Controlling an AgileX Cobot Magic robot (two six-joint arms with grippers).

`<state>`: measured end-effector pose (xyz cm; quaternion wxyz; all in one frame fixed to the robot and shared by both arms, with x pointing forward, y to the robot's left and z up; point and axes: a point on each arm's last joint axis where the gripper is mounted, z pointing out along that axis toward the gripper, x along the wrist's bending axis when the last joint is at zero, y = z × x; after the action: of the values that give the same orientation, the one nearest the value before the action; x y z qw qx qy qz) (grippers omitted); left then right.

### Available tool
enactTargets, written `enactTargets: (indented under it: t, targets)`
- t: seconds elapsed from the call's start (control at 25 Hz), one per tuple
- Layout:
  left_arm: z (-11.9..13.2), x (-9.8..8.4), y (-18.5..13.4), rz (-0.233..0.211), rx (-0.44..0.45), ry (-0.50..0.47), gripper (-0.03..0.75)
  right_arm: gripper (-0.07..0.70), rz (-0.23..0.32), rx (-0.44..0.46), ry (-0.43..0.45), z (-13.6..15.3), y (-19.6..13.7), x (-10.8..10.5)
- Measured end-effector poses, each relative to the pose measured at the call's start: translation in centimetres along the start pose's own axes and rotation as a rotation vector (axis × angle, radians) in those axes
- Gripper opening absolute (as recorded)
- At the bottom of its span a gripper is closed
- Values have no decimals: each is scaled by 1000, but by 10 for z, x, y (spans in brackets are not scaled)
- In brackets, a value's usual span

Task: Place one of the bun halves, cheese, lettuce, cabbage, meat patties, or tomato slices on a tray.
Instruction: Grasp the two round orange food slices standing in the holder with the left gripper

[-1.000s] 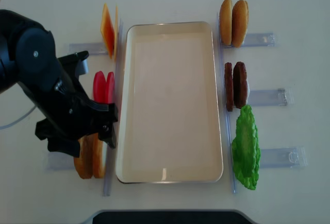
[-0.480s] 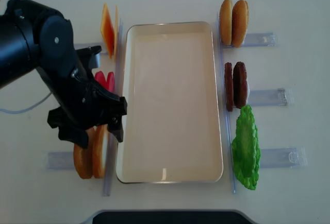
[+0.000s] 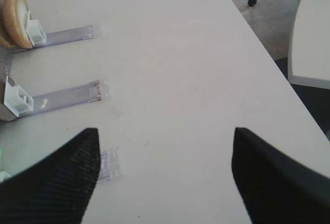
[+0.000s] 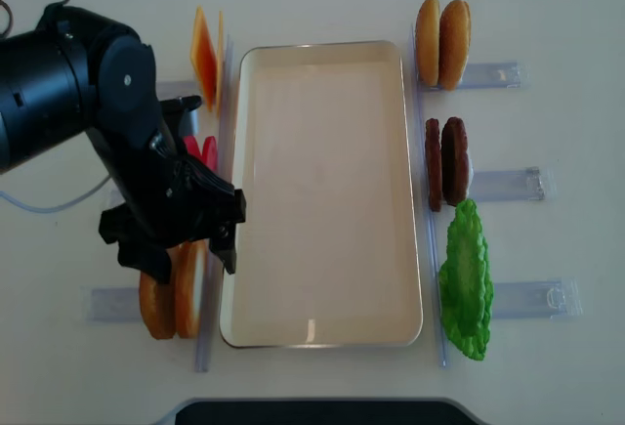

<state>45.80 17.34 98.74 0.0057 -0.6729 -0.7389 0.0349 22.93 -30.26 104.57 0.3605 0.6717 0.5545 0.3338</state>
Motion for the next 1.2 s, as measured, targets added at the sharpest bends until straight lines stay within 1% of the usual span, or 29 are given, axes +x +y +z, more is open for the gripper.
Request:
enactTargets:
  t: [0.12, 0.4, 0.48, 0.64, 0.8, 1.0, 1.12, 1.2]
  targets:
    - [3, 0, 1, 15, 6, 7, 692, 535, 0, 0, 0, 0, 0, 0]
    - [4, -1, 2, 19, 4, 6, 693, 535, 0, 0, 0, 0, 0, 0]
    - [4, -1, 2, 20, 3, 5, 682, 535, 0, 0, 0, 0, 0, 0]
    - [4, -2, 2, 20, 10, -6, 611, 535, 0, 0, 0, 0, 0, 0]
    - [4, -2, 1, 36, 12, -9, 529, 535, 0, 0, 0, 0, 0, 0]
    - [4, -2, 0, 41, 26, -2, 442, 535, 0, 0, 0, 0, 0, 0]
    - [4, -1, -1, 42, 40, 5, 399, 535, 0, 0, 0, 0, 0, 0]
    - [4, -1, -2, 42, 45, 8, 384, 535, 0, 0, 0, 0, 0, 0]
